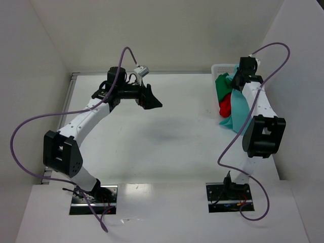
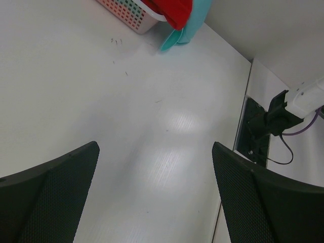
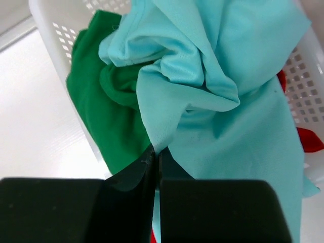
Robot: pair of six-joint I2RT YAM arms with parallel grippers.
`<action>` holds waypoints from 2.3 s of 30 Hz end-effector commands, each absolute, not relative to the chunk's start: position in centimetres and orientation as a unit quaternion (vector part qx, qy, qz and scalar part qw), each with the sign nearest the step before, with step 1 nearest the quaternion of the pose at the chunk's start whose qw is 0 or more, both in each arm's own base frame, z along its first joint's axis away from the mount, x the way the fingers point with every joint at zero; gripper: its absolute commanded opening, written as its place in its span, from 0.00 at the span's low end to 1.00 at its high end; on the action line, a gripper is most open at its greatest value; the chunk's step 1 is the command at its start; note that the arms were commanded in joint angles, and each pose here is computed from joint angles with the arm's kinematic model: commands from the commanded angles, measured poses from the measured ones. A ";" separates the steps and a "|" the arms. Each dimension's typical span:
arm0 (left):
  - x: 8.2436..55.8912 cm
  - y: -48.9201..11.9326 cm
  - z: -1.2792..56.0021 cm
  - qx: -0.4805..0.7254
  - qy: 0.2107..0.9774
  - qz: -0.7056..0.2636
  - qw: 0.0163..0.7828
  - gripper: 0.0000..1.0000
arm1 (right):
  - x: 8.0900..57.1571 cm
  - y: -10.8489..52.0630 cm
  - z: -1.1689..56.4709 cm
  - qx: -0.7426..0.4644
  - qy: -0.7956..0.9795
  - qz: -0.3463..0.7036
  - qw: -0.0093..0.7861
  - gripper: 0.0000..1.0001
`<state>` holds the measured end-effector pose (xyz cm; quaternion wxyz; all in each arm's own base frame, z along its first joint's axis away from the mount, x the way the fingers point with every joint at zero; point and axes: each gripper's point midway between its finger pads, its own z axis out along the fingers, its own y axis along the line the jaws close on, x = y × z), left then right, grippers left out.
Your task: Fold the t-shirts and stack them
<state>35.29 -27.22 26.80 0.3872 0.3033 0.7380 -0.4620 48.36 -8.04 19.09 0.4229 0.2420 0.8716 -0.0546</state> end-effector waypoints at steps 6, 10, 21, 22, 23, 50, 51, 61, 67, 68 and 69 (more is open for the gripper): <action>34.2 -28.1 27.8 0.341 0.702 -0.497 0.379 1.00 | 47.4 -6.7 35.3 0.230 0.798 -0.006 0.557 0.01; 33.7 -28.9 29.1 0.367 0.671 -0.534 0.361 1.00 | 46.2 -4.0 42.1 0.191 0.767 0.057 0.610 0.00; 32.8 -33.8 33.2 0.404 0.622 -0.547 0.389 1.00 | 39.8 7.2 54.6 0.058 0.691 0.244 0.678 0.00; 32.4 -34.4 34.2 0.412 0.608 -0.551 0.397 1.00 | 39.0 8.2 55.2 0.038 0.686 0.269 0.675 0.00; 32.6 -34.5 34.8 0.406 0.608 -0.551 0.402 1.00 | 39.0 8.8 55.4 0.033 0.681 0.285 0.674 0.00; 35.4 -30.8 37.2 0.209 0.705 -0.355 0.578 0.00 | 36.6 16.8 53.7 -0.029 0.668 0.383 0.637 0.00; 34.8 -31.3 37.4 0.225 0.696 -0.372 0.572 0.03 | 36.1 16.8 54.3 -0.036 0.660 0.387 0.642 0.00; 33.5 -38.6 33.0 0.329 0.660 -0.479 0.477 0.88 | 36.1 17.0 52.8 -0.038 0.675 0.386 0.628 0.00; 34.0 -39.8 31.1 0.337 0.661 -0.492 0.455 0.85 | 36.5 17.4 52.1 -0.045 0.678 0.391 0.621 0.00; 34.1 -39.8 31.5 0.337 0.658 -0.492 0.459 0.77 | 36.5 17.4 52.1 -0.045 0.678 0.391 0.621 0.00; 34.0 -40.0 31.0 0.340 0.660 -0.495 0.453 0.66 | 36.5 17.4 52.1 -0.045 0.678 0.391 0.621 0.00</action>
